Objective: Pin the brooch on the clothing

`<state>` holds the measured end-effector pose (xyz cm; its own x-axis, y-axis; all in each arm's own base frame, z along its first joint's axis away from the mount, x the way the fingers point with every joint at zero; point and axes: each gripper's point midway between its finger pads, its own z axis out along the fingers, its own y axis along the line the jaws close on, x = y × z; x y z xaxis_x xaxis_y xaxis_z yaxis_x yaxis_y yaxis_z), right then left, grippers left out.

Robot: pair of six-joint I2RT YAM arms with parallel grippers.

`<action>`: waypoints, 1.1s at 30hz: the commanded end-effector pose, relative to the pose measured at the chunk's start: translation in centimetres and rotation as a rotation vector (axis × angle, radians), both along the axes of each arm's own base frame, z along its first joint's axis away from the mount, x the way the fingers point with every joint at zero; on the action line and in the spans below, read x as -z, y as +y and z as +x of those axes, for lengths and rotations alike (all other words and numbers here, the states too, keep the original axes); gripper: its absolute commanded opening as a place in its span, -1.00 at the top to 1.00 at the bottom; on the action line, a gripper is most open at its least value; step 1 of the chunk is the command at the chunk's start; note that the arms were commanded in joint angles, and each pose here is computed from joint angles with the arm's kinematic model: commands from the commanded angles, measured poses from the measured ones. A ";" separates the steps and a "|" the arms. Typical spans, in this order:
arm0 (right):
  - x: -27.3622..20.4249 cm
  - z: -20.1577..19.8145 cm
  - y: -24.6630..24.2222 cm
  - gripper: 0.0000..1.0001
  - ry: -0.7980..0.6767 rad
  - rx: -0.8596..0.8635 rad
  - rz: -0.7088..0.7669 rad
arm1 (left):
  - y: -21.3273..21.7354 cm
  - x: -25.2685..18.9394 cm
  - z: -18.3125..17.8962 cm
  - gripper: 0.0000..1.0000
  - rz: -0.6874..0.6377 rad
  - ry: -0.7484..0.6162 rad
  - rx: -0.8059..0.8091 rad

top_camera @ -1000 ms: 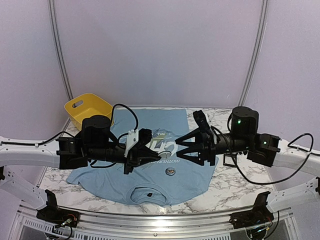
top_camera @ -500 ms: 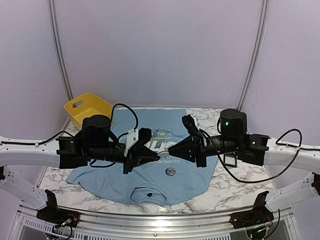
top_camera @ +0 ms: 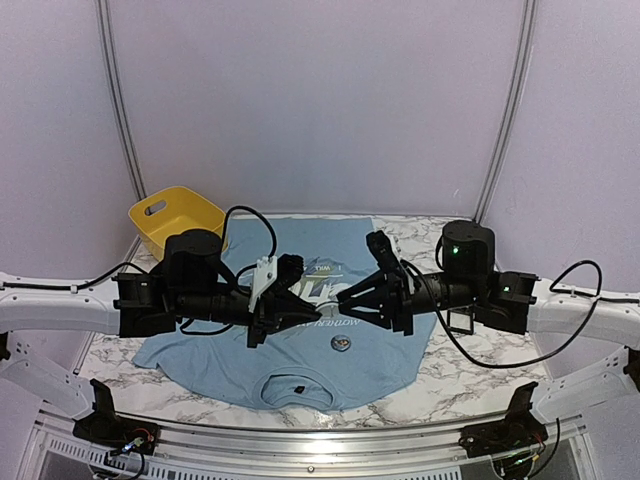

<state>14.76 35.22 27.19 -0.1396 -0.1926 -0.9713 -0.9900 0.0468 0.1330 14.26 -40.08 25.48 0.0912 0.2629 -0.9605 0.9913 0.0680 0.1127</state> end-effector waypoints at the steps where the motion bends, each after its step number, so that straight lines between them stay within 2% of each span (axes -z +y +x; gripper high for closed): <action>1: -0.5 -1.1 0.0 0.60 -0.006 -0.053 0.033 | -0.4 -2.2 0.6 1.00 -0.060 -0.024 -0.013; 5: -0.9 -1.3 -0.2 0.60 -0.021 -0.055 0.051 | -0.5 -1.8 0.8 1.00 -0.051 -0.017 -0.017; 9: -0.7 -0.8 0.0 0.75 -0.010 -0.029 0.043 | -0.6 -1.9 0.5 1.00 -0.054 -0.006 0.001; 17: -0.7 -0.4 0.4 0.80 -0.006 -0.028 0.045 | -0.6 -1.9 0.3 1.00 -0.057 0.001 0.013; 26: -0.2 -0.4 0.6 0.99 0.002 -0.039 0.028 | -0.9 -2.0 0.3 1.00 -0.060 0.013 0.022; 33: -0.2 -0.2 0.6 1.00 0.003 -0.027 0.029 | -1.2 -1.9 0.8 1.00 -0.067 0.038 0.001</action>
<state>14.30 35.41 26.29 -0.1409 -0.1910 -0.9714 -0.9899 0.0131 0.1410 14.43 -40.27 25.11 0.0347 0.2635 -0.9640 0.9965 0.0643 0.0534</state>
